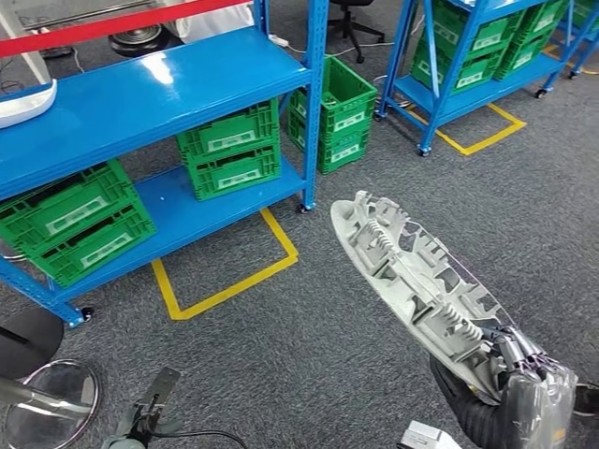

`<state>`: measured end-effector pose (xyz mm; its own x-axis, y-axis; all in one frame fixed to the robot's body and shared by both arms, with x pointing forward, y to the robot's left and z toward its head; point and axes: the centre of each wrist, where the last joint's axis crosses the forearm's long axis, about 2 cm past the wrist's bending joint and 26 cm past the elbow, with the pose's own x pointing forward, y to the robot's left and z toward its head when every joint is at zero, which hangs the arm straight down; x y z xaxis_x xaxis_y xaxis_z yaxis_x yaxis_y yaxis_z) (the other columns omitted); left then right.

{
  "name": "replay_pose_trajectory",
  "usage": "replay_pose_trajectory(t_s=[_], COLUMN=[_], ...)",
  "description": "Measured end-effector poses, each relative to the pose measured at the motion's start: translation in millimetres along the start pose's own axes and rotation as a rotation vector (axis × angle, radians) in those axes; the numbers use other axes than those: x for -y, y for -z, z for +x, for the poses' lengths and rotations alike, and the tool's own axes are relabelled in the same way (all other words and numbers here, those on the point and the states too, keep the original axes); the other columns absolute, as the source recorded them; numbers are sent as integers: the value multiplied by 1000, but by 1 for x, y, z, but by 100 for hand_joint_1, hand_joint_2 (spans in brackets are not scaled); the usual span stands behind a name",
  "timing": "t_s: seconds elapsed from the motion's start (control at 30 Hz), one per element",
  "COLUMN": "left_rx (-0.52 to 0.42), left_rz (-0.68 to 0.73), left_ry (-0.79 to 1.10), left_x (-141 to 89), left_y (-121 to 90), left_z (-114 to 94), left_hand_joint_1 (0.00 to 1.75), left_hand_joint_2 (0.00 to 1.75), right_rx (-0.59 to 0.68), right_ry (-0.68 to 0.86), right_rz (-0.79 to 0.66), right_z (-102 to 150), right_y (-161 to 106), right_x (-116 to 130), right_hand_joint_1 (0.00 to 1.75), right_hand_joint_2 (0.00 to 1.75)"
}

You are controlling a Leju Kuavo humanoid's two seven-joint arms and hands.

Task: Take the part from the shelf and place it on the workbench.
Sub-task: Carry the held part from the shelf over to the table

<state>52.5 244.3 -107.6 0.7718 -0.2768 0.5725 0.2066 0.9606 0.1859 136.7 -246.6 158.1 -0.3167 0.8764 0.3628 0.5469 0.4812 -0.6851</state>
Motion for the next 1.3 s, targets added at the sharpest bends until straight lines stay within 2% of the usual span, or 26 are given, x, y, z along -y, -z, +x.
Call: replay_pose_trajectory(t_s=[0.4, 1.3], left_rx=[15, 19], left_rz=[-7, -13], left_ry=[8, 1], left_x=[-1, -4], left_y=[1, 1], left_z=[2, -1], left_hand_joint_1=[0, 0], left_hand_joint_2=[175, 175], right_rx=[-29, -24], right_ry=[3, -5], right_rz=[6, -7], right_z=[-3, -6], right_y=[-8, -7], right_x=[7, 9], right_hand_joint_1=[175, 175], right_hand_joint_2=[175, 175])
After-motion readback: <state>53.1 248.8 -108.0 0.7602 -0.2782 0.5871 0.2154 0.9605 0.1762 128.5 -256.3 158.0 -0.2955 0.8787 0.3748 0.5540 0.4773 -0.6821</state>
